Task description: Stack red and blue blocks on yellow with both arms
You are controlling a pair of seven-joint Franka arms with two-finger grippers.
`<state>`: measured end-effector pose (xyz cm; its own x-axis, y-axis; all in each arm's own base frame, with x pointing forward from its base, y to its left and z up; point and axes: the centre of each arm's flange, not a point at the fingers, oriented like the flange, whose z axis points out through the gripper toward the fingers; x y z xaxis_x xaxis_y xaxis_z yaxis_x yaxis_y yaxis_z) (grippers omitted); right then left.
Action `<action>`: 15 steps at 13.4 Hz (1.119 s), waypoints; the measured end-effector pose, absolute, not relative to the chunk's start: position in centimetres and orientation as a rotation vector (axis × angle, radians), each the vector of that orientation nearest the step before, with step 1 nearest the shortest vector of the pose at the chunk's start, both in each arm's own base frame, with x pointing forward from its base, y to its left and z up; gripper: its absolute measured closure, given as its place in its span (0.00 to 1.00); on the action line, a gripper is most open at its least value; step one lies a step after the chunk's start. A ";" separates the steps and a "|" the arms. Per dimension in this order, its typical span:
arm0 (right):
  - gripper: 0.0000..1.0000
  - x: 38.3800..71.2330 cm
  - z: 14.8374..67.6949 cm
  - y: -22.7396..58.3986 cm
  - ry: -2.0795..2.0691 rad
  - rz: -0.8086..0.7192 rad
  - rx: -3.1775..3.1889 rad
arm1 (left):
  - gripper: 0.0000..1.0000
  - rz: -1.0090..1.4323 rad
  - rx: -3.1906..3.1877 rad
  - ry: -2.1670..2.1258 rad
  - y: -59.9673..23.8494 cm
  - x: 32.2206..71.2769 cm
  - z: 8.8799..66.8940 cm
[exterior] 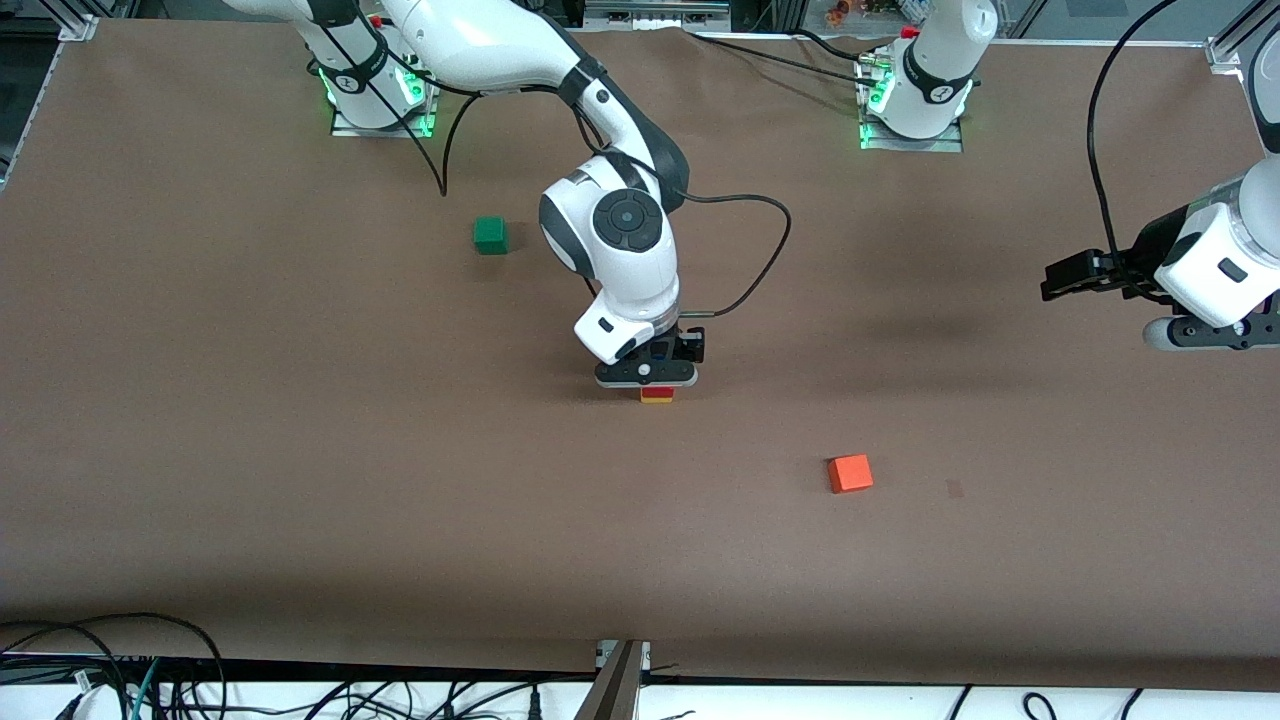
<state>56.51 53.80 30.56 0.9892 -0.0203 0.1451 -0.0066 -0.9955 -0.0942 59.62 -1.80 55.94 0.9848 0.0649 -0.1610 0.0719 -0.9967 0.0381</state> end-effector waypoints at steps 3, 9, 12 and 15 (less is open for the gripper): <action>0.00 57.2 31.9 53.3 0.033 -0.243 -3.042 | 0.00 -0.248 3.085 0.111 -1.6 59.6 55.9; 0.00 64.2 45.4 38.0 0.328 -0.254 -3.125 | 0.00 -0.247 3.084 0.121 -1.3 59.6 55.9; 0.00 66.0 49.2 26.7 0.429 -0.029 -3.104 | 0.00 -0.247 3.084 0.121 -1.2 59.6 55.9; 0.00 64.3 53.3 17.0 0.496 0.070 -3.064 | 0.00 -0.248 3.084 0.121 -1.2 59.6 55.8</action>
